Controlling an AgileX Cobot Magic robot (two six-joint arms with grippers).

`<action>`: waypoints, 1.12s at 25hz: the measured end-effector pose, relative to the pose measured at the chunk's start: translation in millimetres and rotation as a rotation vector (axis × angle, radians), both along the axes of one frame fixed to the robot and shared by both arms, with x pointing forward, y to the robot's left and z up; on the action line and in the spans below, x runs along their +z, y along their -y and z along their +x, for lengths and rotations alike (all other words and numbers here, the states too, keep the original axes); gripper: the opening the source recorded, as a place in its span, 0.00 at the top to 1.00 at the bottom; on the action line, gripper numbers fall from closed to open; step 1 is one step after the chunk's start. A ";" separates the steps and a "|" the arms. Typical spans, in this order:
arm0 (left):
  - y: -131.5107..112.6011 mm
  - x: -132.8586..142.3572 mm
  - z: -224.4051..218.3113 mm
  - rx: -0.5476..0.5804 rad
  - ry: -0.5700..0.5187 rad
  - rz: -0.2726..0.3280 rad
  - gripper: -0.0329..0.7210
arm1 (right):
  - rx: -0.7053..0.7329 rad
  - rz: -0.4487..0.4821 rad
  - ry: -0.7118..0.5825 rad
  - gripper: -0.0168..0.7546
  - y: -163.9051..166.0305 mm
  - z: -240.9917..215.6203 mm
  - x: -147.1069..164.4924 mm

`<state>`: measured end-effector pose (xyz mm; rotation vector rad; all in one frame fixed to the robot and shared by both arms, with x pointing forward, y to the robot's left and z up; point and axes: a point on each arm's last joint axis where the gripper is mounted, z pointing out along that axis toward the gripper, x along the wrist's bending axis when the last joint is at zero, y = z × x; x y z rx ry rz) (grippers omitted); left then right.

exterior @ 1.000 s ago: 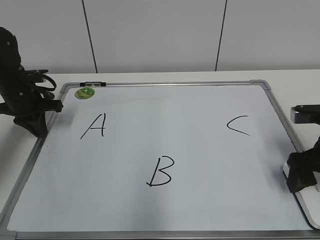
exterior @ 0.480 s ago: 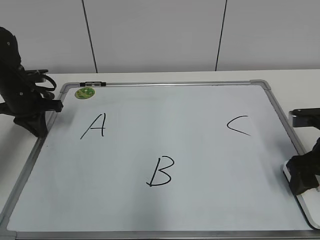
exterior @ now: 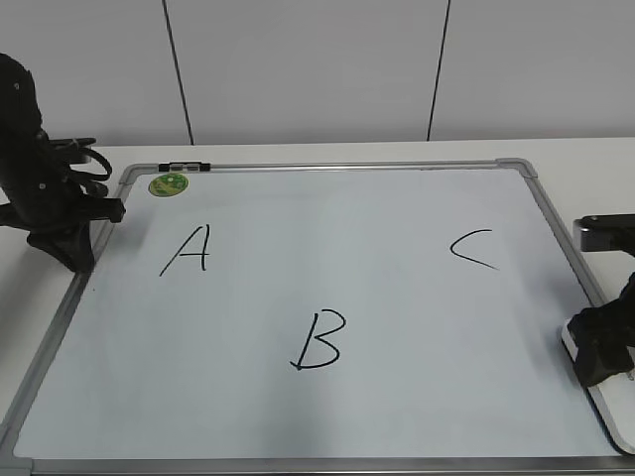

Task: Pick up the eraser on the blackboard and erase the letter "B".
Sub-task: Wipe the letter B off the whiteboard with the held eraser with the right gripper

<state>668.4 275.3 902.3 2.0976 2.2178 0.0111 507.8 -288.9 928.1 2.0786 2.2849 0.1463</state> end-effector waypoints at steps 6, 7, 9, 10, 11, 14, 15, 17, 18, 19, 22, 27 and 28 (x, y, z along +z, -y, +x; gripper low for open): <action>0.0 0.0 0.0 0.000 0.000 0.000 0.93 | -0.014 0.016 -0.003 0.29 -1.4 1.5 1.5; 0.0 0.0 0.0 0.000 0.000 0.000 0.93 | -0.022 0.026 -0.010 0.29 -2.2 3.1 2.4; 0.0 0.0 0.0 0.000 0.000 0.000 0.93 | -0.040 0.055 -0.011 0.30 -4.9 9.9 10.6; 0.0 0.0 0.0 0.000 0.000 0.000 0.93 | -0.034 0.067 -0.003 0.30 -7.8 14.0 15.8; 0.0 0.0 0.0 0.000 0.000 0.000 0.93 | -0.024 0.075 0.005 0.30 -10.8 19.4 22.5; 0.1 0.0 0.0 0.001 0.000 -0.002 0.93 | 0.040 0.082 0.007 0.30 -26.6 36.0 37.4; 0.1 0.0 0.0 0.001 0.000 -0.002 0.93 | 0.072 0.079 0.001 0.30 -35.2 41.7 40.2; 0.1 0.0 0.0 0.001 0.000 -0.002 0.93 | 0.121 0.071 -0.010 0.30 -48.5 51.2 42.8; 0.1 0.0 0.0 0.001 0.000 -0.002 0.93 | 0.152 0.068 -0.013 0.30 -58.3 58.5 43.7; 0.1 0.0 0.0 0.001 0.000 -0.002 0.93 | 0.164 0.068 -0.018 0.30 -62.4 59.5 43.7; 0.3 0.0 0.0 0.002 0.000 -0.003 0.93 | 0.236 0.064 -0.018 0.30 -90.1 73.0 43.5; 0.9 0.1 0.1 0.006 0.000 -0.010 0.93 | 0.323 0.025 -0.034 0.30 -130.5 84.6 37.3; 1.0 0.1 0.1 0.007 0.000 -0.011 0.93 | 0.342 0.010 -0.032 0.30 -139.1 86.3 35.6</action>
